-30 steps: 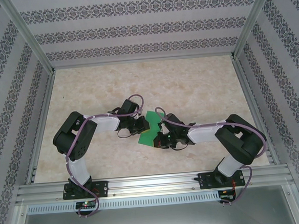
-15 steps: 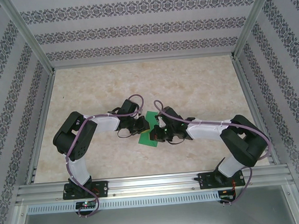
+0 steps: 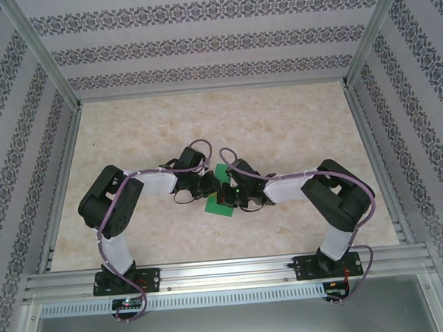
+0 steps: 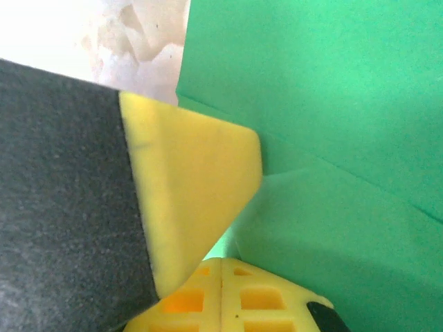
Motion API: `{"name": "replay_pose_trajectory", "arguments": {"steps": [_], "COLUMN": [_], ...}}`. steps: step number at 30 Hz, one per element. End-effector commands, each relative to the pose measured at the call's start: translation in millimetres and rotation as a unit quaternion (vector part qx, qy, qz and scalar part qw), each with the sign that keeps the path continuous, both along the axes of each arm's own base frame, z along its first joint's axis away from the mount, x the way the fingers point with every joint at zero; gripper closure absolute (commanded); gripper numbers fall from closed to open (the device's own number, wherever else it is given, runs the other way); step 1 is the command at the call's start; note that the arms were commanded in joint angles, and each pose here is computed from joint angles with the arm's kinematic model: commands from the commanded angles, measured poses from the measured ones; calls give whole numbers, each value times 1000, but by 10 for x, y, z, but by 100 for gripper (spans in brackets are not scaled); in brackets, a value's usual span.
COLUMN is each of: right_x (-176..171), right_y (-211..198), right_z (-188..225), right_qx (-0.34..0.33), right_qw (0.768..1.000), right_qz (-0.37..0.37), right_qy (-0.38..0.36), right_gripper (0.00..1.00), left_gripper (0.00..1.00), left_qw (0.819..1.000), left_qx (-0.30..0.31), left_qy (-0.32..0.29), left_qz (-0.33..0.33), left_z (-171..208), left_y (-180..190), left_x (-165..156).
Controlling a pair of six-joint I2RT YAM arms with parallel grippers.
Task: Fold a paper plane with a square sheet of paper (pick it up from the middle)
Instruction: Fold the triangle a second time at the center of the table.
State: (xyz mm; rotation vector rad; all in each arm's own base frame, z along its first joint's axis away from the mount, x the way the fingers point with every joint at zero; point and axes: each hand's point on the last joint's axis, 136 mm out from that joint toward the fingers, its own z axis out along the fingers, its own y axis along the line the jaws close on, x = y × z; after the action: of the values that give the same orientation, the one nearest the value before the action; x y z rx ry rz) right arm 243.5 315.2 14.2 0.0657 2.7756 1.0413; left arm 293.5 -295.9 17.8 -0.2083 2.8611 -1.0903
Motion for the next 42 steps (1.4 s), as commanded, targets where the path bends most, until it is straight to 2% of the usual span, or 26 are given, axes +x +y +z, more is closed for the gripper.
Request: {"name": "replay_pose_trajectory", "arguments": {"steps": [1,8,14,26,30,33,35,37,42], "right_x": [148,-53,-367,-707,-560,-343,-215,-118,38], "right_y": [7,-147,-124,-463,-527,-645,-693,-732,-591], "right_z": [42,-227,-135,-73,124,292,386,427,444], "right_qx": [18,-15,11,6,16,9,7,-2,4], "right_qw": [999,998,999,998,999,998,996,994,995], "right_qz": [-37,-49,-1,-7,-26,-64,-83,-95,-85], "right_qy": [-21,38,50,59,24,-19,-38,-48,-48], "right_gripper": [98,98,97,94,93,81,78,70,63], "left_gripper": [87,87,87,87,87,87,86,86,82], "left_qw": [999,999,999,999,999,999,999,999,999], "left_qx": [32,37,42,41,35,26,19,13,0], "left_qy": [17,17,20,18,21,22,20,17,-10], "left_qz": [17,17,22,24,25,28,29,30,32], "left_z": [-152,-147,-175,-160,-156,-127,-89,-26,232], "left_y": [113,139,171,166,154,141,127,115,97], "left_x": [-62,-71,-101,-85,-97,-111,-116,-118,-67]}}
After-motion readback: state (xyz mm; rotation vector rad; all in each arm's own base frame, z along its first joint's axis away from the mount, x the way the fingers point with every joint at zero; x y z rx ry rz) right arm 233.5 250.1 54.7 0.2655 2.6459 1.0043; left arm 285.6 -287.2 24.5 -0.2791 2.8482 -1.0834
